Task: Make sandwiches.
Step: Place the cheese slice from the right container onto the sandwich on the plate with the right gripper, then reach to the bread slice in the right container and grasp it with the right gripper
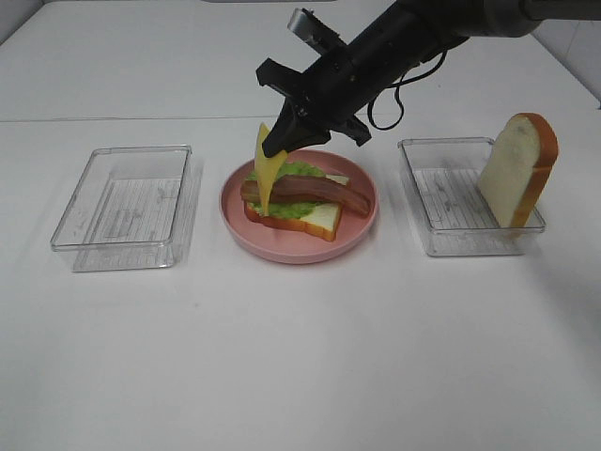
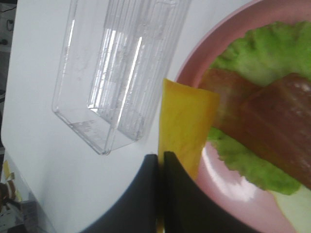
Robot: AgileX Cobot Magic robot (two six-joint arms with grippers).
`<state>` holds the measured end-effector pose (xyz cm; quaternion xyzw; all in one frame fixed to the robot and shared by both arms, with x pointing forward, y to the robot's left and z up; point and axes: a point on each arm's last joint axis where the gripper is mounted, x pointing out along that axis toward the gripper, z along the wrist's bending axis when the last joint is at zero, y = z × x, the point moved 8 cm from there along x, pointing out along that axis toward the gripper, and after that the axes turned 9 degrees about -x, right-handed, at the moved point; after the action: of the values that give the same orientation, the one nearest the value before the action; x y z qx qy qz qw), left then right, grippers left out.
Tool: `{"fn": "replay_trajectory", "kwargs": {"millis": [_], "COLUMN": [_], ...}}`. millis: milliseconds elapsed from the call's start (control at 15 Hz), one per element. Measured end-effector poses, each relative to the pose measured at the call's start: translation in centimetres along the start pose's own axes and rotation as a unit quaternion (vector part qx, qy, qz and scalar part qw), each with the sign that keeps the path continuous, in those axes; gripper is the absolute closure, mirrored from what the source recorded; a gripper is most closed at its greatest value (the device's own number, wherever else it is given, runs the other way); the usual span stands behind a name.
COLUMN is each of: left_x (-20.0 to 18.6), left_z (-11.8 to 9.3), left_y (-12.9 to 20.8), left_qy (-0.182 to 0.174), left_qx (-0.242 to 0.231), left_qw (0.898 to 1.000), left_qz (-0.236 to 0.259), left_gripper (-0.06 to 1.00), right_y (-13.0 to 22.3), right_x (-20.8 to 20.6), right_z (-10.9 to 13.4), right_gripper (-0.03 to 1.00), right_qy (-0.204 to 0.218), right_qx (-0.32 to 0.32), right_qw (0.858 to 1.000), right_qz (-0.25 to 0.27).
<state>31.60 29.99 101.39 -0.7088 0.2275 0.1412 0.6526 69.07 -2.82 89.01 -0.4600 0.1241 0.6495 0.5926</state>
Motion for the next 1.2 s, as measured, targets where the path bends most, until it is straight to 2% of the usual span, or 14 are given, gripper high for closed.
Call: {"fn": "replay_trajectory", "kwargs": {"millis": [267, 400, 600, 667, 800, 1000, 1200], "left_x": [0.0, 0.0, 0.0, 0.0, 0.0, 0.0, 0.0], "left_z": [0.0, 0.0, 0.0, 0.0, 0.0, 0.0, 0.0], "left_y": [0.0, 0.0, 0.0, 0.0, 0.0, 0.0, 0.0], "left_qy": [0.0, 0.0, 0.0, 0.0, 0.0, 0.0, 0.0], "left_qx": [0.0, 0.0, 0.0, 0.0, 0.0, 0.0, 0.0], "left_qw": [1.0, 1.0, 1.0, 1.0, 1.0, 1.0, 1.0], "left_qz": [0.0, 0.0, 0.0, 0.0, 0.0, 0.0, 0.0], "left_gripper": [0.23, 0.23, 0.23, 0.23, 0.23, 0.23, 0.23], "right_y": [0.2, 0.3, 0.4, 0.3, -0.2, -1.4, -2.4], "right_x": [-0.4, -0.4, -0.5, -0.6, -1.5, -4.5, -8.6], "right_z": [-2.3, -2.6, -2.7, -2.9, -3.1, -2.6, -2.1], "right_gripper": [0.97, 0.94, 0.33, 0.21, 0.13, 0.12, 0.12], "right_qy": [0.056, 0.064, 0.066, 0.073, 0.098, 0.14, 0.201], "right_qx": [-0.002, -0.003, -0.005, -0.01, -0.033, -0.069, -0.097], "right_qw": [0.998, 0.998, 0.998, 0.997, 0.995, 0.988, 0.974], "right_qz": [0.006, 0.01, 0.011, 0.011, 0.003, -0.019, -0.039]}}
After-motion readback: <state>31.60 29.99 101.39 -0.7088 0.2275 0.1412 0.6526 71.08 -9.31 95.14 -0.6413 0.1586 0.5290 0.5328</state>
